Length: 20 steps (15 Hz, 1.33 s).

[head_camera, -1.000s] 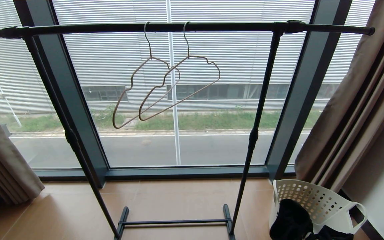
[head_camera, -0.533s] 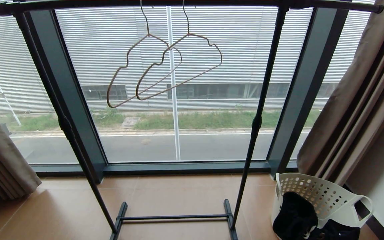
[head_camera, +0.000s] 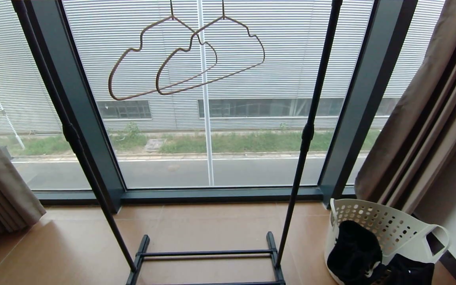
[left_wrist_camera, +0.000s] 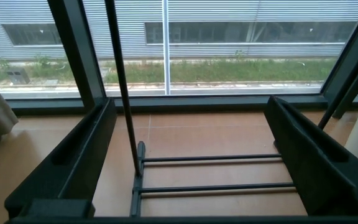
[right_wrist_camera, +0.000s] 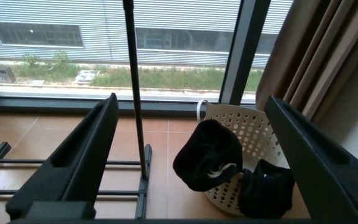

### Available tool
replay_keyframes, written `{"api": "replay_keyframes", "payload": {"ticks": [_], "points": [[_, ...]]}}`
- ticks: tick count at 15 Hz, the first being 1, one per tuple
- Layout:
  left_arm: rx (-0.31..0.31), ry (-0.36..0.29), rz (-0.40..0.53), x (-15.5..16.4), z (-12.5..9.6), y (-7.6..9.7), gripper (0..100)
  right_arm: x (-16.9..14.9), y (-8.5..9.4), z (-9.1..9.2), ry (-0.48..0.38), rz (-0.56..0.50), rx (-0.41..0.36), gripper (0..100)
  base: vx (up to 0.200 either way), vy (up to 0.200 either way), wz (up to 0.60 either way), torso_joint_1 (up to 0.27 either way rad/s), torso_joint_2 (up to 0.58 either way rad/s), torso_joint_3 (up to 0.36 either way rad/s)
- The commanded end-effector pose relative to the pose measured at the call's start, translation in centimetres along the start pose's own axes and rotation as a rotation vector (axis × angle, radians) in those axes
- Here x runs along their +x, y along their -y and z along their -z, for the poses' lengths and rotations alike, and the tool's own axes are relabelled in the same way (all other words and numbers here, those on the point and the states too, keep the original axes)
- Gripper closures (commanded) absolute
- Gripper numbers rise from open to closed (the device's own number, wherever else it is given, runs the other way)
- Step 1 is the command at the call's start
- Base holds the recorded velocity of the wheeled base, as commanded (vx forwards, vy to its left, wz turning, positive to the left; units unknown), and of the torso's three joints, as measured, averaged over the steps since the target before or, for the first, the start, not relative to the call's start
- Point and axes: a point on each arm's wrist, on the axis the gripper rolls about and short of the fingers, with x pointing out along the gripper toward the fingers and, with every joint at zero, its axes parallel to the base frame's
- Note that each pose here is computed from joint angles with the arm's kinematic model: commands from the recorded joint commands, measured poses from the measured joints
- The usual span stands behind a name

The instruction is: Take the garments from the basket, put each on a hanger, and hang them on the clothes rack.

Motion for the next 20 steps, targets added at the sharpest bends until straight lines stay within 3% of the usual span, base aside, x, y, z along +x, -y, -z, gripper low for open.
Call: {"api": "replay_keyframes", "payload": {"ticks": [1, 8, 14, 18, 20], "points": [[0.0, 0.0, 0.0, 0.0, 0.01, 0.0, 0, 0.01, 0.0, 0.01, -0.002, 0.0, 0.0, 0, 0.0, 0.0, -0.6, -0.012, 0.02, 0.032], [-0.002, 0.0, 0.002, 0.0, 0.01, 0.01, 0, 0.02, -0.01, 0.03, -0.002, -0.003, -0.003, 0, 0.0, 0.0, -0.6, -0.002, 0.0, 0.003], [-0.003, 0.001, 0.0, 0.0, -0.01, 0.0, 0, 0.01, -0.01, 0.01, -0.002, -0.003, -0.004, 0, 0.167, -0.2, 0.0, -0.002, 0.0, 0.002], [-0.003, 0.001, 0.0, 0.0, -0.01, 0.0, 0, 0.02, -0.01, 0.05, -0.003, -0.003, -0.003, 0, 0.2, 0.0, 0.0, 0.005, 0.01, 0.0], [-0.005, 0.001, 0.005, 0.0, -0.01, 0.01, 0, 0.01, -0.01, 0.01, -0.002, -0.003, -0.003, 0, 0.0, 0.0, 0.0, 0.0, 0.0, 0.0]]}}
